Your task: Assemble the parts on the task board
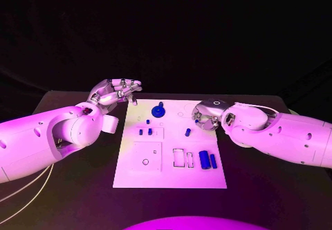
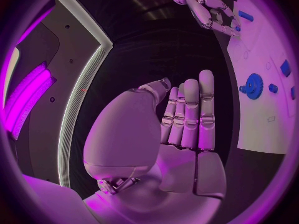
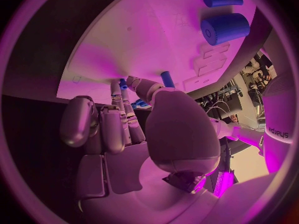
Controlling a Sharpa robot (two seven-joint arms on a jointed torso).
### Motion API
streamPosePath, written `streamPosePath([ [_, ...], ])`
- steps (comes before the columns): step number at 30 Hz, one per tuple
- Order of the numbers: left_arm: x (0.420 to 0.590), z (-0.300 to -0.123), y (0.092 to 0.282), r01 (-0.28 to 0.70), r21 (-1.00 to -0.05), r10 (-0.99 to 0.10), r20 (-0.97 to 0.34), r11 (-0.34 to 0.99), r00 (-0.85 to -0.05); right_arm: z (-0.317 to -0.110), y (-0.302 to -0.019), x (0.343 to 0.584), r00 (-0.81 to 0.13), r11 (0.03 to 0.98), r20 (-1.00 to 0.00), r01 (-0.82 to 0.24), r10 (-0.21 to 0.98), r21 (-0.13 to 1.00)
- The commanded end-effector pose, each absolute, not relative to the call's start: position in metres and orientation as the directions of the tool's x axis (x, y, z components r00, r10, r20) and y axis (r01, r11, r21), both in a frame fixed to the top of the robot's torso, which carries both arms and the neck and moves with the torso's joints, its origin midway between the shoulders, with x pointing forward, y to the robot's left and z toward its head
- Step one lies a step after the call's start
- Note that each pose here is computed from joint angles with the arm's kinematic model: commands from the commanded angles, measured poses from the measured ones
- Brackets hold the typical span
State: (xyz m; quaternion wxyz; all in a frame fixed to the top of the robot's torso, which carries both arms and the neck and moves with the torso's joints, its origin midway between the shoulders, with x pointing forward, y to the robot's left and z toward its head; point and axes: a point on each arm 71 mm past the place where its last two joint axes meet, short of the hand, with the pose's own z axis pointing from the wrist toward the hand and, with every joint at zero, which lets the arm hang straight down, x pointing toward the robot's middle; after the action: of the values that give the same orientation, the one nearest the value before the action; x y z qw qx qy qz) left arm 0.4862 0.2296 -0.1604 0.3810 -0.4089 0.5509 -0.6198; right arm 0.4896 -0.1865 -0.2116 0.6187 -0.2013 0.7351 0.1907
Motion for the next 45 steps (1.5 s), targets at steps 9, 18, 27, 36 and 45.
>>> streamPosePath([
  [9,0.485,-0.159,0.228,0.017,-0.992,-0.914,0.106,-0.122,-0.391,-0.222,-0.184,0.488,-0.166,0.842,-0.978,-0.539,-0.127,-0.018],
  [18,0.485,-0.16,0.229,0.01,-0.993,-0.915,0.105,-0.118,-0.389,-0.226,-0.182,0.486,-0.164,0.84,-0.976,-0.541,-0.141,-0.03],
  [27,0.485,-0.16,0.23,0.005,-0.994,-0.916,0.101,-0.112,-0.387,-0.232,-0.184,0.485,-0.169,0.841,-0.967,-0.536,-0.191,-0.073],
  [36,0.485,-0.161,0.231,0.002,-0.994,-0.917,0.098,-0.108,-0.386,-0.235,-0.184,0.482,-0.158,0.84,-0.965,-0.534,-0.21,-0.095],
  [45,0.485,-0.161,0.231,0.0,-0.995,-0.917,0.096,-0.104,-0.387,-0.23,-0.184,0.481,-0.098,0.844,-0.982,-0.53,-0.158,-0.083],
])
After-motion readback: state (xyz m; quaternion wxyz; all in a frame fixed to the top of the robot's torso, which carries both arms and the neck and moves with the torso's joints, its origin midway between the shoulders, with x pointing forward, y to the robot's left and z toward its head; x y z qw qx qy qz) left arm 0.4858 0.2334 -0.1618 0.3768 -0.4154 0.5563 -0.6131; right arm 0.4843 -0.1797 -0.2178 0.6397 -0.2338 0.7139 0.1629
